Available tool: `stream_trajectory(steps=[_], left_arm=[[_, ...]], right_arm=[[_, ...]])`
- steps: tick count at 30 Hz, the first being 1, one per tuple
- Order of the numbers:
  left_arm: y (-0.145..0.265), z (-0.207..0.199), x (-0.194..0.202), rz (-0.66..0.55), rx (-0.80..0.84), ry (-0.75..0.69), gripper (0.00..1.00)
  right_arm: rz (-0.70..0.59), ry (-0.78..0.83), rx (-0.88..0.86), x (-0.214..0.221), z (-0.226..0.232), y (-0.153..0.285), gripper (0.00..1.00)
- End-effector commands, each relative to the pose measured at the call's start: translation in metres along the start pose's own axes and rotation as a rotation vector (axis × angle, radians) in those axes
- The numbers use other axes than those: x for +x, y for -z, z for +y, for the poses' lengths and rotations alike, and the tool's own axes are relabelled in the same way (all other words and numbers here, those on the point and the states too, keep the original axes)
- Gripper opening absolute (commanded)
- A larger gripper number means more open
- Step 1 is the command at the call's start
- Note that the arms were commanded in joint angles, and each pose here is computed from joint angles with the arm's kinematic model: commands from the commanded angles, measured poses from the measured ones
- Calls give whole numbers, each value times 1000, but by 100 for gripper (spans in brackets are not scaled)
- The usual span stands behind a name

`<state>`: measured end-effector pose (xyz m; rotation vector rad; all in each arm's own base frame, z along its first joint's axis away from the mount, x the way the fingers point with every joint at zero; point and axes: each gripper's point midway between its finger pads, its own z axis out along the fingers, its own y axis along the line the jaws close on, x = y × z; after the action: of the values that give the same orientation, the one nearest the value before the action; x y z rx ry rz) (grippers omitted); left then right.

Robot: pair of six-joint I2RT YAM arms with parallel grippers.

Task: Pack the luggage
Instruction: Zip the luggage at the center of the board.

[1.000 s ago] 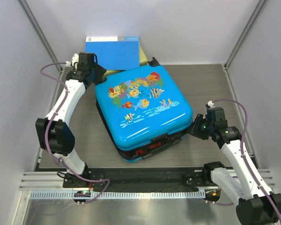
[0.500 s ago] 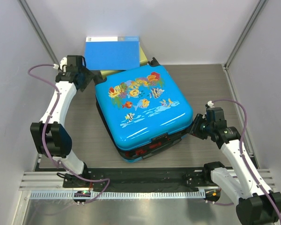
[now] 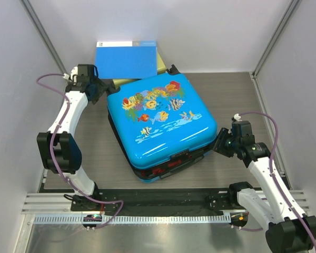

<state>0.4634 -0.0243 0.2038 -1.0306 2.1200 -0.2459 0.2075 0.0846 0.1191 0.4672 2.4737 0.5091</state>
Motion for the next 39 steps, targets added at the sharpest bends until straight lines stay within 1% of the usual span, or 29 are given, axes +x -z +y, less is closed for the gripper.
stream_trajectory(steps=[1,6,8,10,12,15,16,18,23,25,30,35,38,39], left_arm=[[17,-27,0,-10,145,19,63],[9,-32,11,43,171,27,63],[11,-34,11,30,179,36,63],[18,-34,0,-22,183,48,63],[21,-31,-4,-44,173,56,63],[25,-37,-7,-46,199,65,63],[26,-42,-6,-39,219,74,63],[26,-44,-5,-34,224,89,63],[39,-44,-18,-108,217,123,63],[44,-49,-25,-135,246,120,64],[30,-47,-7,-47,215,107,65],[15,-38,6,5,155,77,65],[7,-41,12,38,158,62,66],[5,-44,14,48,167,60,66]], right_arm=[[-26,-8,66,-4,-11,-4,46],[-8,-4,69,-1,-12,-7,48],[10,-3,61,1,-10,-9,47],[12,1,54,1,-9,-9,44],[9,3,45,0,-8,-9,42],[9,6,38,0,-7,-9,36],[10,8,38,0,-7,-10,31],[13,7,35,0,-6,-10,27],[16,18,28,0,-5,-10,27],[17,20,28,0,-5,-10,27],[20,29,25,-1,-3,-11,27],[29,31,18,1,-3,-11,27],[23,34,7,1,-2,-10,27],[27,34,-2,2,0,-9,31]])
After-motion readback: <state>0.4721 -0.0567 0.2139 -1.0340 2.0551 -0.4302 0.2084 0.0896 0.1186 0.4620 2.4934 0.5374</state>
